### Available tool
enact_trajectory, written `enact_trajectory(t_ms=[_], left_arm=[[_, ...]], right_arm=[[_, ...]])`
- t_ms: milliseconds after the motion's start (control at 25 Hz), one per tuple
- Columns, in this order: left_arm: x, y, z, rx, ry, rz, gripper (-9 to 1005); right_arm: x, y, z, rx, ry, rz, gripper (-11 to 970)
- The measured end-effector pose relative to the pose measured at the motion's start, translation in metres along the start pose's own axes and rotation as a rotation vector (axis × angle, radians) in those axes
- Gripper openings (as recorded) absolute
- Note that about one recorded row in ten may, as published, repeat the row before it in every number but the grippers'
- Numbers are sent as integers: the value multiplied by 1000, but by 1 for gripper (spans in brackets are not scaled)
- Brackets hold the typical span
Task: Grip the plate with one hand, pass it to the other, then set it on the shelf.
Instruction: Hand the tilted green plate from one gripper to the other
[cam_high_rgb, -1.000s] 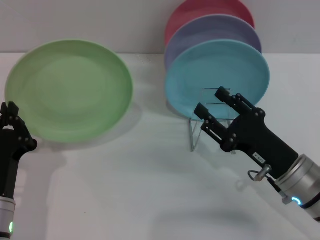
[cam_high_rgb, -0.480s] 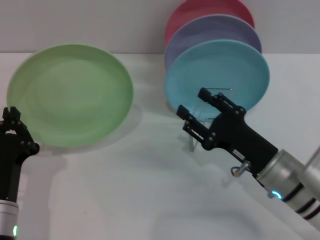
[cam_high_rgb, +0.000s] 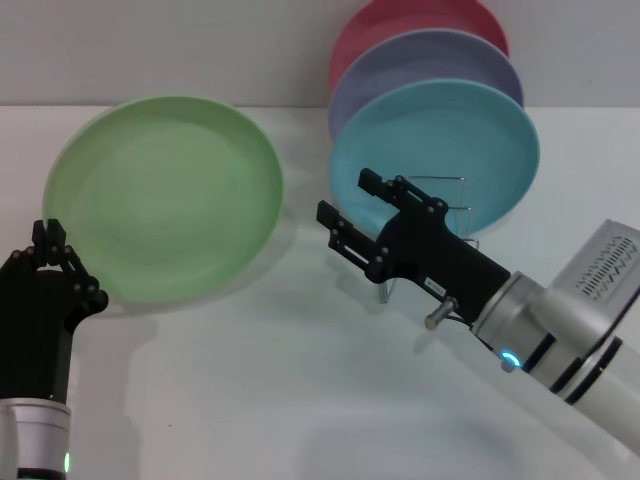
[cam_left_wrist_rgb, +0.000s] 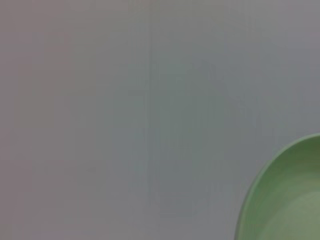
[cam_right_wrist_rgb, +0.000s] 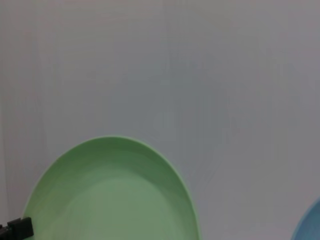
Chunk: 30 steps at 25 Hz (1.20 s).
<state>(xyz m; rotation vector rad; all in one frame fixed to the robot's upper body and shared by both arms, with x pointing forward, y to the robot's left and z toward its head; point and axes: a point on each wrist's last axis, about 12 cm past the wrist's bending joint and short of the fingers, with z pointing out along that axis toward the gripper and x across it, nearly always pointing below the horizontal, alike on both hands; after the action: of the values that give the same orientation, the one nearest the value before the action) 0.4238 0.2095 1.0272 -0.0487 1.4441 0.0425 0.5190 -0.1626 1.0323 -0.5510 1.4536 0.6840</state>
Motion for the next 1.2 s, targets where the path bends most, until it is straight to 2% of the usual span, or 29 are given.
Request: enact_trajectory(t_ms=[280, 1000, 1200], left_arm=[[-5, -11, -6, -17, 20, 9, 48], [-7, -16, -5, -7, 21, 22, 52], [-10, -19, -5, -21, 28, 45, 53]], right_arm=[[-1, -1, 10, 4, 24, 2, 661], [-7, 7, 33, -7, 38, -12, 651], [-7, 8, 39, -14, 62, -21, 615]])
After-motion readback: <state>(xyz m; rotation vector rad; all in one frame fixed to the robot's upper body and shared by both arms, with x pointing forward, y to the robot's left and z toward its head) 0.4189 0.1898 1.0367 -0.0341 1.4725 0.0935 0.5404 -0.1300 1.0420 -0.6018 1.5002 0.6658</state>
